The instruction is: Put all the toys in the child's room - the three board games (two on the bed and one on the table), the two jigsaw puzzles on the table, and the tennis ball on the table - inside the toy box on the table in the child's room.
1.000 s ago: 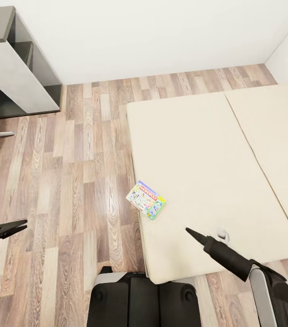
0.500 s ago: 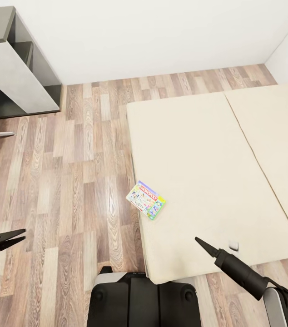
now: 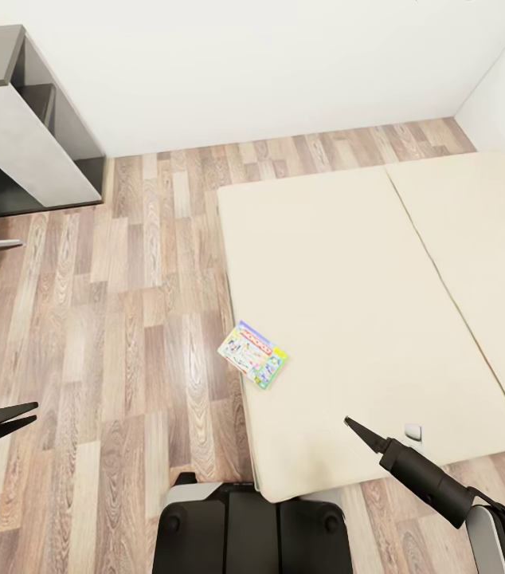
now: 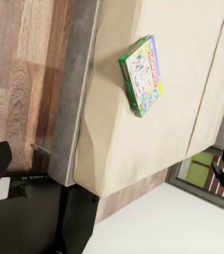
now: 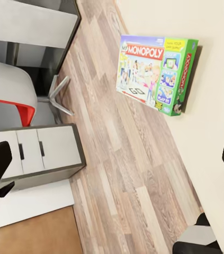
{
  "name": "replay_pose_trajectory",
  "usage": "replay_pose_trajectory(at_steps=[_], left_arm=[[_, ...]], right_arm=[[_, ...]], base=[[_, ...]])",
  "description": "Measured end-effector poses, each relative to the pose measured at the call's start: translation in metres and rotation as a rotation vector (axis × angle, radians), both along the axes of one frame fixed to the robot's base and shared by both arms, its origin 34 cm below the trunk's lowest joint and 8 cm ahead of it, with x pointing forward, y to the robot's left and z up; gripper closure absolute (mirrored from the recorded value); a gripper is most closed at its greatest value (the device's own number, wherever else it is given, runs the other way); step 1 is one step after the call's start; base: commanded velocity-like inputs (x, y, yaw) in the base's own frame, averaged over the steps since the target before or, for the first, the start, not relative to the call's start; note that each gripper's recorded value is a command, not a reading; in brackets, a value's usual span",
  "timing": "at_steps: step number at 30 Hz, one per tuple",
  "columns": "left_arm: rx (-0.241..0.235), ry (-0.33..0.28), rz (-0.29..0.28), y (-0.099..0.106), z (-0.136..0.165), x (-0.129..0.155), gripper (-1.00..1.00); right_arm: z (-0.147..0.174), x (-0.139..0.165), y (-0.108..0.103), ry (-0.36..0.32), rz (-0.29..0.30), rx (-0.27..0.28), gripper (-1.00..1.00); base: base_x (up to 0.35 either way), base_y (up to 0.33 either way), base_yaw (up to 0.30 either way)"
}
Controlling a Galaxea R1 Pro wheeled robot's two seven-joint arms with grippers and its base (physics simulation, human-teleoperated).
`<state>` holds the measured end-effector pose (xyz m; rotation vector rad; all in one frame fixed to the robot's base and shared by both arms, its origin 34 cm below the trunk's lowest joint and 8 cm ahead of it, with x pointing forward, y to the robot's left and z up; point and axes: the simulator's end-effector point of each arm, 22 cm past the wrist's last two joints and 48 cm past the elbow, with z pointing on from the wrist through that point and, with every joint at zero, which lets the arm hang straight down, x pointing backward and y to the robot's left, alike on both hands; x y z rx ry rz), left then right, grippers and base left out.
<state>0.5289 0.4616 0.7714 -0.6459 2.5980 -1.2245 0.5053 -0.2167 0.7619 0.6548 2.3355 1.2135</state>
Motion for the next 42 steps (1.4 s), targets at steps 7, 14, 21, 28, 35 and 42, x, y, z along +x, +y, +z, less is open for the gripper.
replay_pose_trajectory(at_steps=[7,14,21,28,35,42], left_arm=[[0.001,-0.012,0.002,0.001,0.005,0.003,-1.0],[0.001,-0.022,0.006,0.002,0.01,0.005,-1.0],[-0.001,-0.031,0.01,0.002,0.014,0.007,-1.0],[-0.001,-0.035,0.012,0.003,0.016,0.008,-1.0],[0.0,-0.036,0.015,0.004,0.016,0.008,-1.0],[0.0,-0.037,0.016,0.003,0.016,0.008,-1.0]], right_arm=[[0.004,0.003,0.0,-0.013,0.001,-0.001,-1.0],[0.008,0.005,0.002,-0.024,0.003,0.0,-1.0],[0.012,0.007,0.002,-0.033,0.004,-0.001,-1.0],[0.012,0.007,0.002,-0.033,0.004,-0.002,-1.0],[0.012,0.008,0.003,-0.034,0.004,-0.003,-1.0],[0.013,0.008,0.002,-0.034,0.004,-0.003,-1.0]], base=[[0.0,0.0,-0.071],[0.0,0.0,-0.036],[0.0,0.0,-0.008],[0.0,0.0,-0.001],[-0.029,0.0,0.0],[-0.041,0.0,0.04]])
